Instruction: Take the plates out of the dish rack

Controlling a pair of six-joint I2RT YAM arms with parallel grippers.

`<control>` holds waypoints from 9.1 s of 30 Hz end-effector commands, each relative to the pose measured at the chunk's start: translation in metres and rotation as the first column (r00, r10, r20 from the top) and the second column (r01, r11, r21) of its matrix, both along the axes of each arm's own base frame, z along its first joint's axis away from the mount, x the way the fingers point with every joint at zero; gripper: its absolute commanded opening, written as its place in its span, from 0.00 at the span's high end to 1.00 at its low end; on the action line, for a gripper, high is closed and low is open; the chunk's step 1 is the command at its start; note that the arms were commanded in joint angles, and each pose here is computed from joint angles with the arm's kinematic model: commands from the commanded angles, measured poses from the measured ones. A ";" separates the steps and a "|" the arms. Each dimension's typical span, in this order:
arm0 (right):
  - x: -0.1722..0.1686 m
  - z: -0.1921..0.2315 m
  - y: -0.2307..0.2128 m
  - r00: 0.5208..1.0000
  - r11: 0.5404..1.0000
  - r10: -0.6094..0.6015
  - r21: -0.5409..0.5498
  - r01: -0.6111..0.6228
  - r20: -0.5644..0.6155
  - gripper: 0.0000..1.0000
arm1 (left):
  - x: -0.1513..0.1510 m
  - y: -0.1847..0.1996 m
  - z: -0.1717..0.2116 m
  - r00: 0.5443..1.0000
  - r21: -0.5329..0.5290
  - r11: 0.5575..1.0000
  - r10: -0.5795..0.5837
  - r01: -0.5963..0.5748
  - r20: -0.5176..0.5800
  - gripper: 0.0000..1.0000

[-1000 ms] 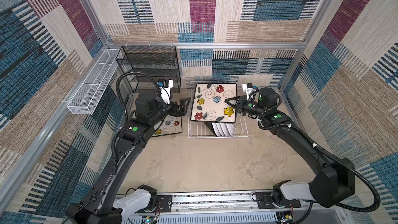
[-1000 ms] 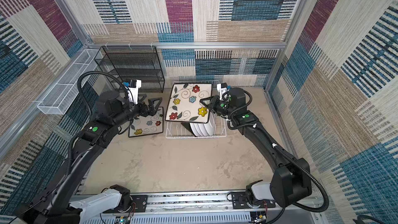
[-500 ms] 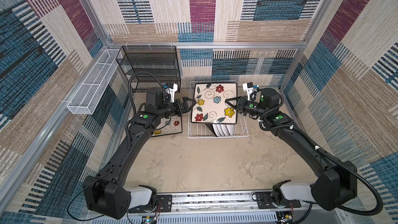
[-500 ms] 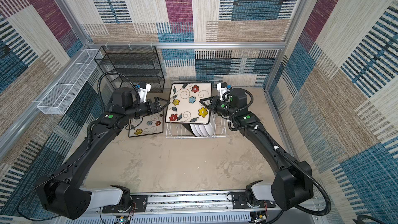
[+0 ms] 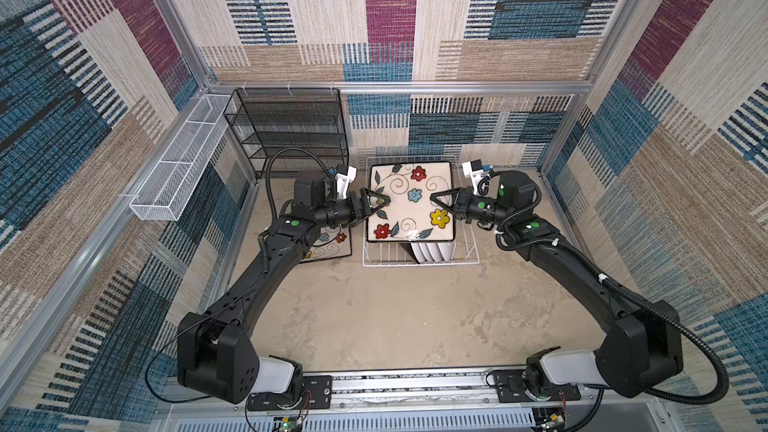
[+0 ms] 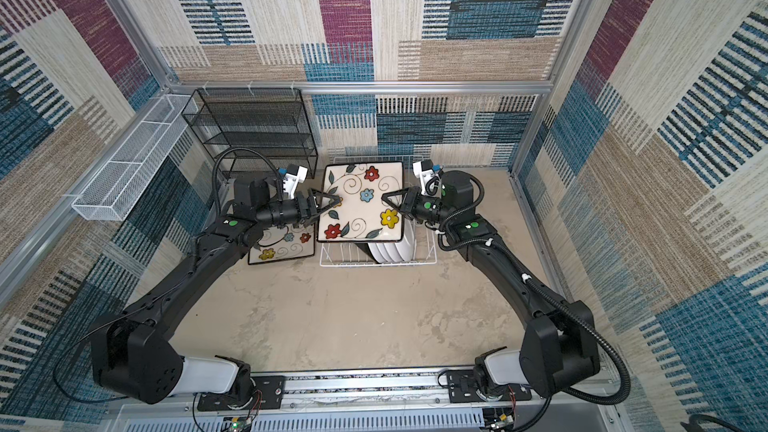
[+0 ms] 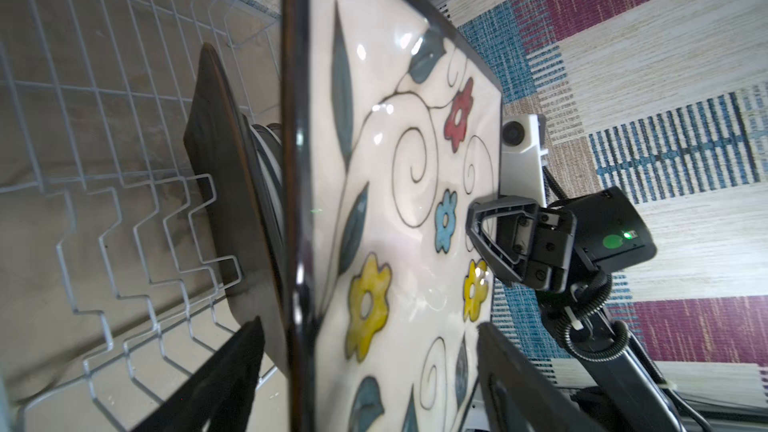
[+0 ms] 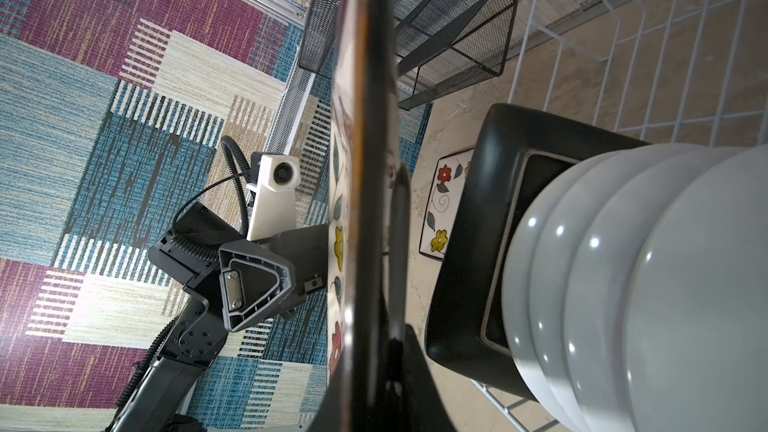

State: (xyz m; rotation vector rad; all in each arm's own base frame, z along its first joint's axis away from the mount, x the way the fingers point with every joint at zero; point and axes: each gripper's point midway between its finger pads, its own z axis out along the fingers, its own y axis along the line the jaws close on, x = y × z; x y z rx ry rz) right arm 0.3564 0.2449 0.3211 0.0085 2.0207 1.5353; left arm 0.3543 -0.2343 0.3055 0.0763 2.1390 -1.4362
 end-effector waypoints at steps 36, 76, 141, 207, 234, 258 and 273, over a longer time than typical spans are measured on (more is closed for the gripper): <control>-0.002 0.031 0.006 0.991 0.998 0.047 0.031 -0.052 0.127 0.61 | -0.011 -0.016 0.020 0.994 -0.108 0.988 -0.107 0.110 0.037 1.00; -0.035 0.071 -0.048 0.718 0.868 0.071 -0.397 0.297 0.692 0.01 | -0.032 0.087 0.102 0.944 0.359 0.906 0.112 -0.226 0.311 1.00; -0.040 0.006 -0.025 0.789 0.830 0.122 -0.498 0.252 0.602 0.01 | 0.075 0.243 -0.127 0.951 0.338 0.932 0.212 -0.128 -0.225 1.00; -0.034 0.016 -0.026 0.760 0.816 0.116 -0.497 0.294 0.640 0.01 | 0.082 0.297 -0.244 0.837 0.339 0.935 0.265 -0.102 -0.480 0.73; -0.039 0.017 -0.033 0.760 0.815 0.086 -0.483 0.318 0.645 0.01 | 0.070 0.287 -0.173 0.863 0.400 0.893 0.358 -0.204 -0.358 0.39; -0.044 0.044 -0.033 0.736 0.840 0.059 -0.432 0.329 0.675 0.01 | 0.033 0.143 0.032 0.948 0.383 0.867 0.277 -0.317 0.157 0.23; -0.039 0.028 -0.022 0.842 0.867 0.048 -0.442 0.232 0.537 0.01 | 0.007 0.079 0.024 0.960 0.419 0.864 0.234 -0.278 0.152 0.24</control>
